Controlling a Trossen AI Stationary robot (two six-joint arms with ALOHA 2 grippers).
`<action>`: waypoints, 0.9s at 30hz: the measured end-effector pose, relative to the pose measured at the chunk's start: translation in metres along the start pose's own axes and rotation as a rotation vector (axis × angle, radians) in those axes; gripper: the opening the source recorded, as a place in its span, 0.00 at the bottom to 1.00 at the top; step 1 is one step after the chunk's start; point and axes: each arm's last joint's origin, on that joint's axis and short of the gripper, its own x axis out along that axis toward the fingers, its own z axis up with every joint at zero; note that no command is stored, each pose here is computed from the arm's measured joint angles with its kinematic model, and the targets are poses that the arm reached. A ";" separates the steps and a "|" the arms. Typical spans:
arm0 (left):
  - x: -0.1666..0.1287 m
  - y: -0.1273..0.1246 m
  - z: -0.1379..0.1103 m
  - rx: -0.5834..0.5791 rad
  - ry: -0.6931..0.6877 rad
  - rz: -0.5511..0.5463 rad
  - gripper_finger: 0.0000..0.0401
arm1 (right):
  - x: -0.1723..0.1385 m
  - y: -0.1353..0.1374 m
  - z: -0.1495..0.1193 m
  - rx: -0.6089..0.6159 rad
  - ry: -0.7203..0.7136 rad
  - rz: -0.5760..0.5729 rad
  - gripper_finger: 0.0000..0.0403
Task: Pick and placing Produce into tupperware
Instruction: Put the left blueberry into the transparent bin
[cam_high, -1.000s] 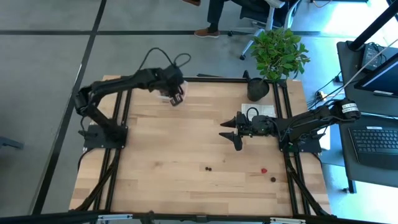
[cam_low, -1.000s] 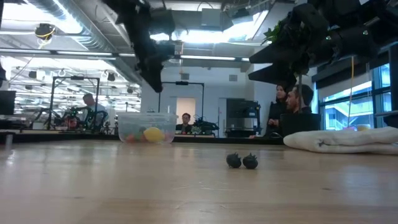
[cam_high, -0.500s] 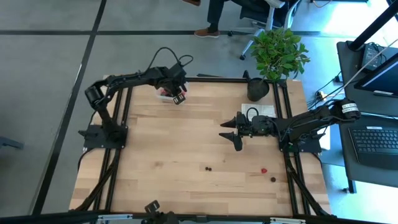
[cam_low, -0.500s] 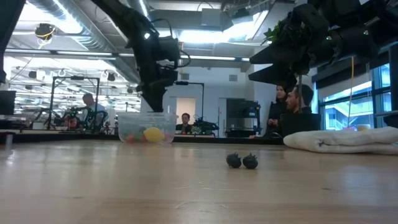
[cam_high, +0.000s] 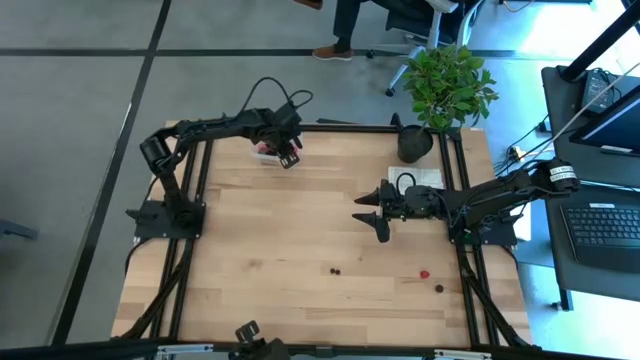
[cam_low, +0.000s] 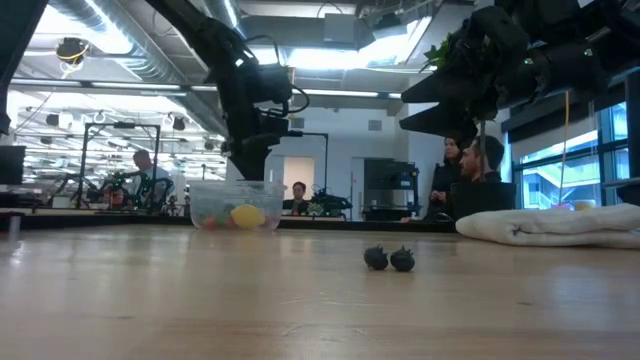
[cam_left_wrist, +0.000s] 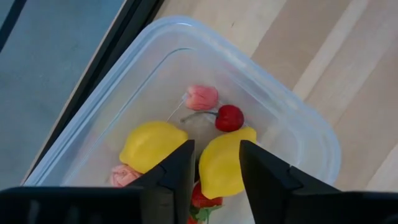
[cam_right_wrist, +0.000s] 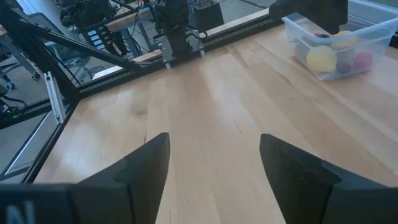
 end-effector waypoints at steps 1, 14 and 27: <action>0.000 0.000 0.000 0.001 0.000 0.000 0.30 | 0.000 0.000 0.000 0.001 0.000 0.000 0.62; -0.100 -0.017 0.005 0.144 -0.411 -0.263 0.26 | 0.000 0.004 -0.001 -0.084 0.010 0.031 0.62; -0.143 -0.115 -0.072 0.390 -0.955 -0.596 0.20 | -0.004 0.024 -0.012 -0.165 0.057 0.124 0.62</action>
